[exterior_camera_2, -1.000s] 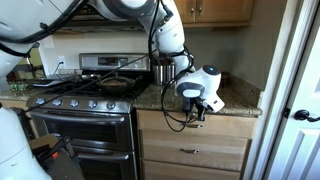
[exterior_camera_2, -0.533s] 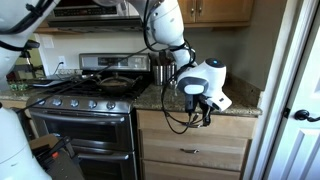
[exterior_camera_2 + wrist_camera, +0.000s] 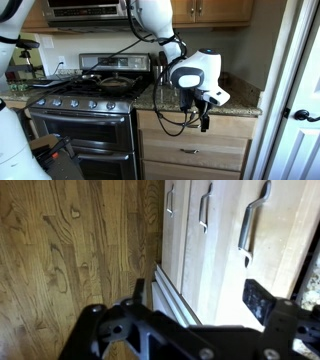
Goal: Close the drawer
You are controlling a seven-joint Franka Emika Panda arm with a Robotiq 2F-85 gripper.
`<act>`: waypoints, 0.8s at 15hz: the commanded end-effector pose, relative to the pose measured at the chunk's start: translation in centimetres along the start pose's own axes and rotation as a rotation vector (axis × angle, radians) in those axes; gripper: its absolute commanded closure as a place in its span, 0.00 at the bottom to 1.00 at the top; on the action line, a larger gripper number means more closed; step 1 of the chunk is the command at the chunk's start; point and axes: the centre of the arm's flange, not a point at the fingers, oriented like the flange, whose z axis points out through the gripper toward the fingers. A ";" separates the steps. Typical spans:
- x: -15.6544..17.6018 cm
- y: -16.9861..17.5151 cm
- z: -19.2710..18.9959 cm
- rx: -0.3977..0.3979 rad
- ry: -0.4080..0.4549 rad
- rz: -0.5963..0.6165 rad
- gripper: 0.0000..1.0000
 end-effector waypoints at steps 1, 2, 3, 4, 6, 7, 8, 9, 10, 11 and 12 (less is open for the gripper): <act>-2.4 0.8 -2.0 -0.058 -0.013 -0.021 0.00; -0.7 0.4 -0.1 -0.031 -0.004 -0.021 0.00; -1.0 0.5 0.0 -0.039 -0.007 -0.027 0.00; -1.2 0.6 -0.1 -0.042 -0.010 -0.029 0.00; -1.3 0.7 -0.2 -0.042 -0.010 -0.029 0.00; -1.3 0.7 -0.2 -0.043 -0.010 -0.029 0.00; -1.3 0.7 -0.2 -0.043 -0.010 -0.029 0.00; -1.3 0.7 -0.2 -0.043 -0.010 -0.029 0.00; -1.3 0.7 -0.2 -0.043 -0.010 -0.029 0.00; -1.3 0.7 -0.2 -0.043 -0.010 -0.029 0.00; -1.3 0.7 -0.2 -0.043 -0.010 -0.029 0.00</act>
